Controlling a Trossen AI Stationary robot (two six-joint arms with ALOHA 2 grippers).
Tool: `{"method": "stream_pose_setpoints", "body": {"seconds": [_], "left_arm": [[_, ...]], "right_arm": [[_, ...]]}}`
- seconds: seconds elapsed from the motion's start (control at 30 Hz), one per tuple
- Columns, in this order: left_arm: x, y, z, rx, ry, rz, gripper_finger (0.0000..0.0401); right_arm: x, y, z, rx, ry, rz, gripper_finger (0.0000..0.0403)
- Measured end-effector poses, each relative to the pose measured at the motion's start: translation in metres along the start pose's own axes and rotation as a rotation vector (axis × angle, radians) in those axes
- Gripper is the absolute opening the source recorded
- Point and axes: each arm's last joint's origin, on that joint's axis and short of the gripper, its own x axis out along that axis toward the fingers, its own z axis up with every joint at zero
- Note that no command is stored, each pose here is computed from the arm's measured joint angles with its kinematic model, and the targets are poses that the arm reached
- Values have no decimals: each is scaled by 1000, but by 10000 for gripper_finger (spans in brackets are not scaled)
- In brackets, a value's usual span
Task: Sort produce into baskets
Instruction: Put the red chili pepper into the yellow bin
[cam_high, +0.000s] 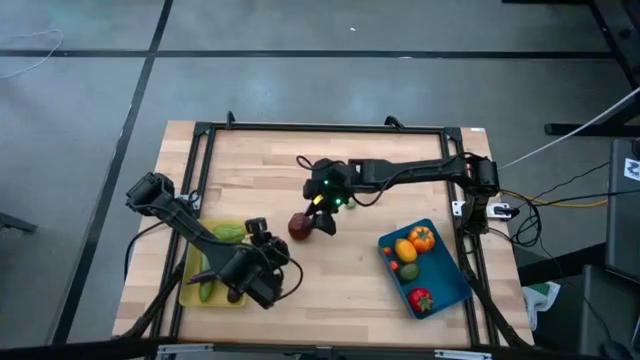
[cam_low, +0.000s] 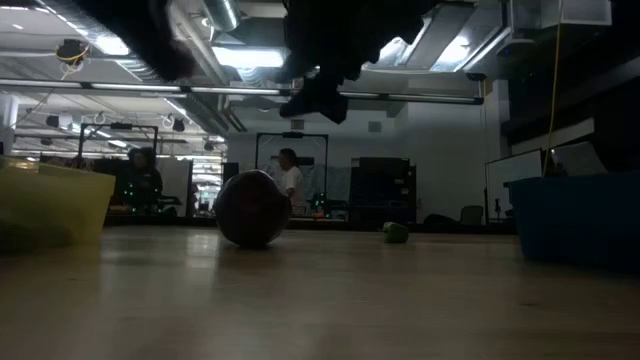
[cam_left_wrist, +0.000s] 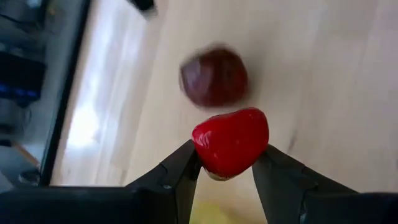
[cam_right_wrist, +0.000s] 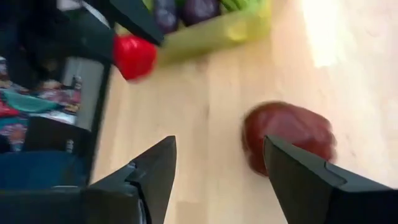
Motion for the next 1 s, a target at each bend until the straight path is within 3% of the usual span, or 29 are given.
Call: {"method": "stream_pose_setpoints", "body": {"seconds": [0.4, 0.53, 1.0], "left_arm": [[-6, 15, -25, 123, 464, -69, 140], [-8, 9, -28, 160, 508, -155, 140], [-12, 5, -34, 160, 570, -180, 141]], "right_arm": [[-5, -15, -16, -10, 132, -342, 239], [-6, -16, -19, -8, 155, -391, 239], [-11, -23, -28, -61, 248, -630, 239]]}}
